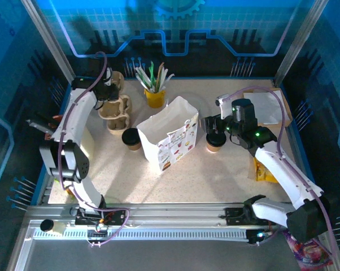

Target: Pack the takeout coffee

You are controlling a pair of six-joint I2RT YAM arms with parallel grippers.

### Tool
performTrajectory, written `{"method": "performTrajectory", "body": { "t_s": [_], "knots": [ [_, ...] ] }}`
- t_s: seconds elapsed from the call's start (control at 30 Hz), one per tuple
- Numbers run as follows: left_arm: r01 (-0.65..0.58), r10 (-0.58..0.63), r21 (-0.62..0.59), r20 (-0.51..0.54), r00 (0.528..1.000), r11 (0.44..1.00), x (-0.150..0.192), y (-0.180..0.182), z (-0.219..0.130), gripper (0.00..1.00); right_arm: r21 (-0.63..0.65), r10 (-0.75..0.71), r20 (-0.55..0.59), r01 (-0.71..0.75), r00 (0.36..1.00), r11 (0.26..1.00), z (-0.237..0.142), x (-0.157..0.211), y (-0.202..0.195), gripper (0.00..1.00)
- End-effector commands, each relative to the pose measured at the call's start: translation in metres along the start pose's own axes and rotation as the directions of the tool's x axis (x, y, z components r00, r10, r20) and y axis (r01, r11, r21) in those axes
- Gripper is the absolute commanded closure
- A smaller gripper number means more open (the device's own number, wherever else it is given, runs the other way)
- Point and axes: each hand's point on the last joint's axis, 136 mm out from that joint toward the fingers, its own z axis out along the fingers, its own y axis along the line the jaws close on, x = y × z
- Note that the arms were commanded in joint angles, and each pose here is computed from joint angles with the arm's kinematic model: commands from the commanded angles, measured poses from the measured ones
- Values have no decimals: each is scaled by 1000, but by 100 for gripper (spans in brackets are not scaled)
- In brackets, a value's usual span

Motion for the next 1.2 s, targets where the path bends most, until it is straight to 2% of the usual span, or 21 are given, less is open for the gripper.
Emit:
{"method": "performTrajectory", "body": {
  "t_s": [0.0, 0.1, 0.23, 0.4, 0.57, 0.8, 1.03, 1.17],
  "knots": [
    [-9, 8, 7, 43, 999, 1000, 1, -3, -36, 70, 57, 17, 53, -20, 998, 998, -18, -20, -11, 7],
    [-12, 9, 35, 85, 996, 999, -1, -9, -60, 70, 82, 32, 59, -36, 998, 996, -29, -32, -19, 6],
    [-37, 25, 87, 135, 991, 996, -1, -25, -90, 70, 35, 56, 90, -60, 994, 998, -38, -52, -15, 7],
    [-98, 65, 178, 184, 981, 979, 7, -55, -128, 70, -176, 55, 58, -44, 997, 983, -34, -71, 23, 11],
    [-162, 85, 306, 249, 965, 938, 14, -89, -170, 70, -285, 28, -22, -33, 999, 958, -16, -75, 48, 18],
    [-225, 97, 441, 294, 951, 869, 25, -126, -208, 70, -365, -35, -120, -11, 992, 931, 14, -72, 74, 33],
    [-277, 128, 509, 308, 943, 815, 36, -157, -220, 70, -366, -75, -170, 8, 983, 931, 35, -69, 79, 55],
    [-300, 144, 535, 314, 938, 790, 40, -172, -223, 71, -372, -89, -189, 12, 978, 928, 39, -66, 81, 64]
  ]
}}
